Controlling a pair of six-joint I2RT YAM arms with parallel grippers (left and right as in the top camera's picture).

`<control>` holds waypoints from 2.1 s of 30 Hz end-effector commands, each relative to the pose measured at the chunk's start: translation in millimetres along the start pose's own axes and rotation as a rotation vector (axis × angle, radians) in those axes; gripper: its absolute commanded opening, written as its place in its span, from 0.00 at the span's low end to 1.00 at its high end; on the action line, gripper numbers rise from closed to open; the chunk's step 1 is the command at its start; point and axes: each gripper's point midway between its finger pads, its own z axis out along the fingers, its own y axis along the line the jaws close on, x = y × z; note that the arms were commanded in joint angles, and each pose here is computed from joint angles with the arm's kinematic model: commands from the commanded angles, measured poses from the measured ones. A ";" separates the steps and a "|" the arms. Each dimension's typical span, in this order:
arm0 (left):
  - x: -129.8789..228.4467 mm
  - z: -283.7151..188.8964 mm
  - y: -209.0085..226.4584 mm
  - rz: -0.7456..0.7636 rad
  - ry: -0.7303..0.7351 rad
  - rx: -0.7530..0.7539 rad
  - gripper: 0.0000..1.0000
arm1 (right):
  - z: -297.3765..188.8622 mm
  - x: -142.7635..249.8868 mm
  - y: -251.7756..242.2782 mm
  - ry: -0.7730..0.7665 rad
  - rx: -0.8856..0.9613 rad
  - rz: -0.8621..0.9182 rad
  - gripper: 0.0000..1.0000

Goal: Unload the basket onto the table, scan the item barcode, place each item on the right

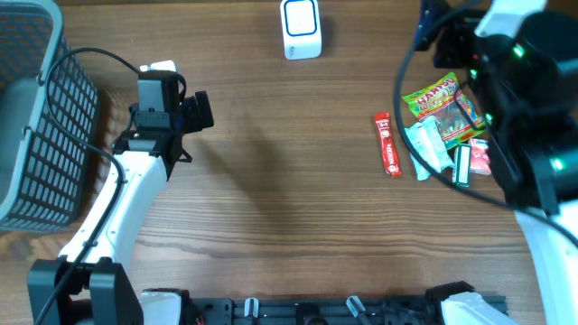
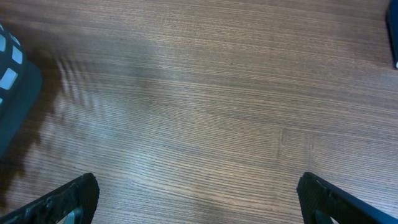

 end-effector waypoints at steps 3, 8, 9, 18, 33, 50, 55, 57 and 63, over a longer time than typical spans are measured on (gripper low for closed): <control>-3.5 -1.7 -0.5 0.015 -0.011 -0.002 1.00 | -53.0 -15.0 -4.0 -0.036 -0.016 0.008 1.00; -3.4 -1.7 -0.6 0.016 -0.011 -0.002 1.00 | -103.7 14.6 -16.9 0.077 0.001 -0.009 1.00; -3.4 -1.7 -0.6 0.016 -0.011 -0.002 1.00 | -116.7 24.9 -20.6 0.113 0.007 -0.015 1.00; -3.4 -1.7 -0.6 0.016 -0.011 -0.002 1.00 | -220.4 54.3 -52.8 0.116 0.069 -0.050 1.00; -3.5 -1.7 -0.5 0.015 -0.011 -0.002 1.00 | -249.3 74.0 -62.7 -0.184 0.060 0.016 1.00; -3.4 -1.7 -0.6 0.016 -0.011 -0.002 1.00 | -183.1 112.7 -29.8 -0.685 -0.218 0.036 1.00; -3.4 -1.7 -0.6 0.016 -0.011 -0.002 1.00 | -151.2 153.3 -35.1 -0.603 -0.226 0.110 1.00; -3.4 -1.7 -0.6 0.016 -0.011 -0.002 1.00 | -138.9 172.0 -37.4 -0.564 -0.227 0.140 1.00; -3.4 -1.7 -0.6 0.016 -0.011 -0.002 1.00 | -118.1 209.4 -42.5 -0.509 -0.225 0.192 1.00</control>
